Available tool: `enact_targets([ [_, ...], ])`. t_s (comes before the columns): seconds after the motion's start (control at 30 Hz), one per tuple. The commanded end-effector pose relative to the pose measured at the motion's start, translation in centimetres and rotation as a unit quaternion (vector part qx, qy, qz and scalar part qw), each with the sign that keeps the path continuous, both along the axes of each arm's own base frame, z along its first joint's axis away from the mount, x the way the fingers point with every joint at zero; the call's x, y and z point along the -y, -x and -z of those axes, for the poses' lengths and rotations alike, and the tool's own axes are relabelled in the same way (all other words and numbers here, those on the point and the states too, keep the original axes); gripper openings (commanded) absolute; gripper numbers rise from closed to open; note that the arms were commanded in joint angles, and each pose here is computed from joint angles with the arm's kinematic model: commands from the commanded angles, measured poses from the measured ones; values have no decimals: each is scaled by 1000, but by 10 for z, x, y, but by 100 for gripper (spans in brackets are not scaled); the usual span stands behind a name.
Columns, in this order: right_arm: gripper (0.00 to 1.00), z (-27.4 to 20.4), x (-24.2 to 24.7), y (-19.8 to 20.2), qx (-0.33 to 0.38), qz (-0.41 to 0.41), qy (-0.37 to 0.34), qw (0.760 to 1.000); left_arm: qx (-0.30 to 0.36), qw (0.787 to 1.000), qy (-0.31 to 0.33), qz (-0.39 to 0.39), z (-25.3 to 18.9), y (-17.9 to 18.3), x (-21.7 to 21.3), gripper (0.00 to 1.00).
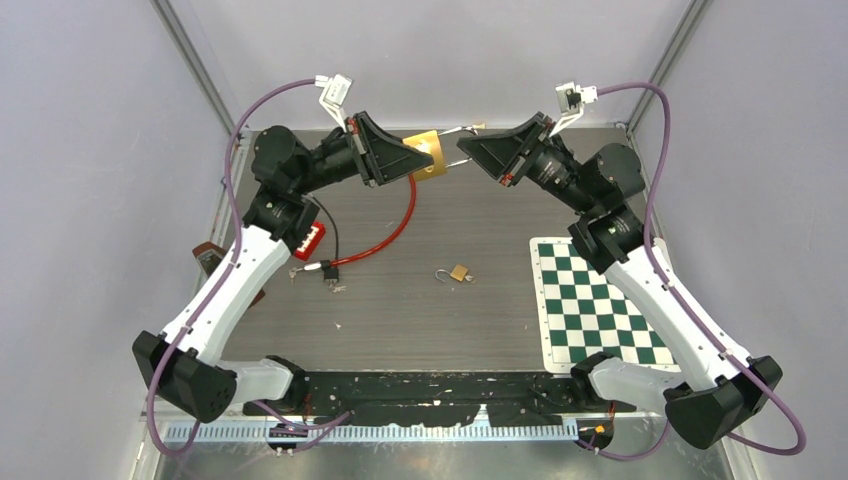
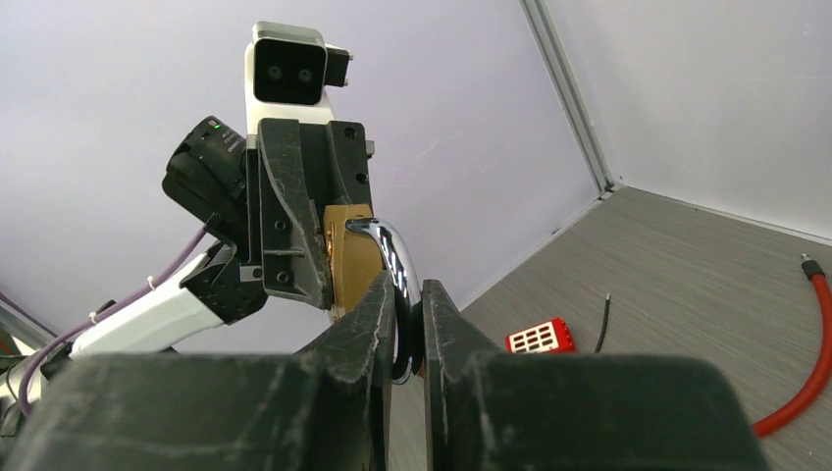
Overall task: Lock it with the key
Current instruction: Lock the lock.
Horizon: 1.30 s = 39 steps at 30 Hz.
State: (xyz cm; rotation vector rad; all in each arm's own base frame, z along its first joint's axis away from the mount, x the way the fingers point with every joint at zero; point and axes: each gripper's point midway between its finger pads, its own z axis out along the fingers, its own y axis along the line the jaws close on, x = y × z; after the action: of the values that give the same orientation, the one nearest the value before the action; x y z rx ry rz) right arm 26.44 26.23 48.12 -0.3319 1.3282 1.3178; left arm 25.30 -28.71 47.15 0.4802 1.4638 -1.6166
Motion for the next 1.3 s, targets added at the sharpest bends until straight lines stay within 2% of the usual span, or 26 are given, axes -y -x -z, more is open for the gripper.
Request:
enact_targets([
  [0.0, 5, -45, 3, 48, 118, -47, -15, 992, 17, 998, 33, -48, -24, -21, -10, 0],
  [0.2, 5, -26, -14, 50, 129, -71, 13, 989, 111, 993, 26, -35, -34, -8, -11, 0],
  [0.43, 6, -8, -34, 61, 147, -81, 53, 984, 200, 979, -32, 26, -21, 6, -4, 0],
  [0.57, 8, -2, -38, 64, 169, -72, 75, 980, 261, 963, -49, 55, -13, 15, -3, 0],
  [0.73, 13, -16, -28, 74, 215, -57, 99, 970, 353, 930, -45, 87, -11, 41, -9, 0],
  [0.87, 21, -21, -25, 82, 242, -69, 138, 958, 376, 922, -39, 88, -20, 46, -11, 0],
  [1.0, 26, -21, -22, 92, 250, -87, 159, 951, 396, 915, -30, 78, -27, 47, -13, 0],
  [1.27, 33, -28, -20, 97, 252, -93, 160, 950, 390, 918, -31, 70, -32, 46, -16, 0],
])
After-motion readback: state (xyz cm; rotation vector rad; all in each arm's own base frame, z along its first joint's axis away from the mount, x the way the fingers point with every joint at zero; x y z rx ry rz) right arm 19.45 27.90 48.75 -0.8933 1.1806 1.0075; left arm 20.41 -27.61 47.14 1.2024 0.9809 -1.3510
